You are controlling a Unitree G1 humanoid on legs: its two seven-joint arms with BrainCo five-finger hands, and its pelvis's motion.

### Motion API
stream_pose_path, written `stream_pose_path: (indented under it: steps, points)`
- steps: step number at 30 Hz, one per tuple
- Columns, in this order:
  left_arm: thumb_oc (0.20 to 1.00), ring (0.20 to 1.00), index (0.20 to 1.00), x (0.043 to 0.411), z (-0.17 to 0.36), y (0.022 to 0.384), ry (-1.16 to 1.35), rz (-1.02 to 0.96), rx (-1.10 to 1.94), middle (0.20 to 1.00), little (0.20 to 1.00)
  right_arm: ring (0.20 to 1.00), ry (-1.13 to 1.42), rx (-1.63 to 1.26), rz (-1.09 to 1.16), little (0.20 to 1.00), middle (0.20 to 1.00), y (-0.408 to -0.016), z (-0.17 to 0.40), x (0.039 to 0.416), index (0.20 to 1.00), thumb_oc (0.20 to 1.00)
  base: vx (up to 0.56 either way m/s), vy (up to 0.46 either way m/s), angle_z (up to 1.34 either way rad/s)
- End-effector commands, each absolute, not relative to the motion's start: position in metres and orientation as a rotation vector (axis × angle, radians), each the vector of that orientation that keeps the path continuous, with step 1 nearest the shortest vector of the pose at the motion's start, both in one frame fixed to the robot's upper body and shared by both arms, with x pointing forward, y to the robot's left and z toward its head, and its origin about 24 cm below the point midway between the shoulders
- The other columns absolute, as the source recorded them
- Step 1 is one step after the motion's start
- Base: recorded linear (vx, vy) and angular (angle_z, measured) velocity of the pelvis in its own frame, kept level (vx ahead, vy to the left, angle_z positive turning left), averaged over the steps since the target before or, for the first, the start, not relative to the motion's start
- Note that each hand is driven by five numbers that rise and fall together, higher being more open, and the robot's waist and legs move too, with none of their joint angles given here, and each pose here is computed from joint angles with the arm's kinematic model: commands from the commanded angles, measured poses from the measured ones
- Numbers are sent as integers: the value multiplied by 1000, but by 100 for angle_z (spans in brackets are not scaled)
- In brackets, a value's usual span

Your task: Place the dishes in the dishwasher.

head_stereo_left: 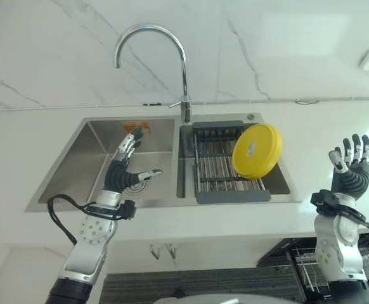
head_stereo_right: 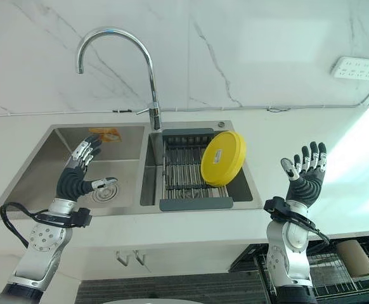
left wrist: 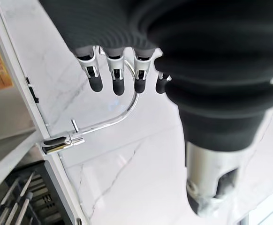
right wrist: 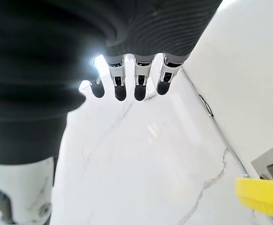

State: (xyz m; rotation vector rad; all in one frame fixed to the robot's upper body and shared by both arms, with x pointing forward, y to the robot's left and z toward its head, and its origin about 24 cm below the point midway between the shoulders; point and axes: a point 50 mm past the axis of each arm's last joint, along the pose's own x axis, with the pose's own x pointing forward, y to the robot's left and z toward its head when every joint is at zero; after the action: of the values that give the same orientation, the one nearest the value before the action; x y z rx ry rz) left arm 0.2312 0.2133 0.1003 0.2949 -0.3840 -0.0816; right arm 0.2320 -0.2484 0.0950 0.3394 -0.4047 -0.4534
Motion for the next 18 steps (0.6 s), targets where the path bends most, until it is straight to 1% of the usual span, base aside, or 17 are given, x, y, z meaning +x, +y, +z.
stream_pose_path:
  steps: [1,7,10,18]
  points:
    - [1000,1000,1000,236,118,217,-486,-83,324,1000,1000,1000,-413,469,-397,1000,1000,-248,98,243,1000,1000,-6,3,-5]
    - [1000,1000,1000,243,120,205,-504,-121,312,1000,1000,1000,-336,554,-407,1000,1000,-239,81,253,1000,1000,-1,0,0]
    - [1000,1000,1000,249,123,197,-510,-160,308,1000,1000,1000,-300,581,-394,1000,1000,-242,78,265,1000,1000,-10,-7,9]
    - [1000,1000,1000,256,126,186,-514,-219,304,1000,1000,1000,-256,542,-364,1000,1000,-245,79,286,1000,1000,-16,-8,6]
